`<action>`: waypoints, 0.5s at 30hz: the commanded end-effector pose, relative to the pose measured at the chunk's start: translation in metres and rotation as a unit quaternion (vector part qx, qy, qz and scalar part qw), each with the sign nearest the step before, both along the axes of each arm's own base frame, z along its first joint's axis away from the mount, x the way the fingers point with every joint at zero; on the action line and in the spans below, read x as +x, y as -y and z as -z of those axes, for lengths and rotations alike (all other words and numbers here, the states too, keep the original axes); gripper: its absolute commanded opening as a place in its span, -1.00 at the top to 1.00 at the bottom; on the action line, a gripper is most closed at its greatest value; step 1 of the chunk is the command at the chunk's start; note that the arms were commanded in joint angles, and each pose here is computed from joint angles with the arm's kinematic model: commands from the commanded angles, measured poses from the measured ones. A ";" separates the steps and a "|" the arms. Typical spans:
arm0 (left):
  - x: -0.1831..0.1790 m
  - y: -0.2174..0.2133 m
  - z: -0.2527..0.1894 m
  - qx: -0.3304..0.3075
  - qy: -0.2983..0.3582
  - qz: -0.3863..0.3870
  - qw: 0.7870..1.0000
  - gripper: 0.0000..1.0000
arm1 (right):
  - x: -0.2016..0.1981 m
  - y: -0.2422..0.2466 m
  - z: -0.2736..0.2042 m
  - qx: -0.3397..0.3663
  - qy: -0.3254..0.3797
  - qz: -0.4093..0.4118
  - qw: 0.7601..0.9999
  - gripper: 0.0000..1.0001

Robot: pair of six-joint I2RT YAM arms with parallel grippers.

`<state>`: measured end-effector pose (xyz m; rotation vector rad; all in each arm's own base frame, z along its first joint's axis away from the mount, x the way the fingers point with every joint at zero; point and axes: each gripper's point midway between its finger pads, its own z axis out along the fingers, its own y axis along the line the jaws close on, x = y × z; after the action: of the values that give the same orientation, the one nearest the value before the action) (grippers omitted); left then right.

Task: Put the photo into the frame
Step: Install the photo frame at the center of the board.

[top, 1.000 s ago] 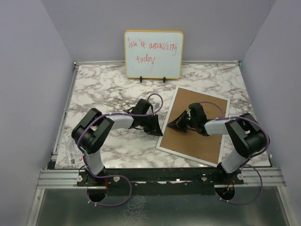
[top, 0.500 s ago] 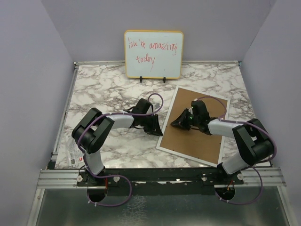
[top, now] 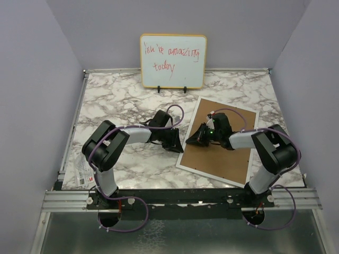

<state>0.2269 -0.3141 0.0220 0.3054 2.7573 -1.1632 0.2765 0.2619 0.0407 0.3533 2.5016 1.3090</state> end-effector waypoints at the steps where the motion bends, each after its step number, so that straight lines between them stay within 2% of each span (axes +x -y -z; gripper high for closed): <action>1: -0.026 -0.054 0.065 0.144 -0.046 -0.009 0.988 0.45 | 0.002 -0.005 0.005 0.003 -0.010 -0.009 1.000 0.90; 7: -0.026 -0.055 0.066 0.145 -0.047 -0.008 0.988 0.45 | -0.003 0.007 0.028 -0.031 -0.037 0.020 0.999 0.94; 15: -0.028 -0.057 0.068 0.149 -0.049 -0.006 0.988 0.46 | 0.006 0.011 0.023 -0.032 -0.019 0.050 0.998 0.95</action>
<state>0.2279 -0.3133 0.0219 0.3007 2.7616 -1.1610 0.2777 0.2597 0.0283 0.4156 2.5268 1.2790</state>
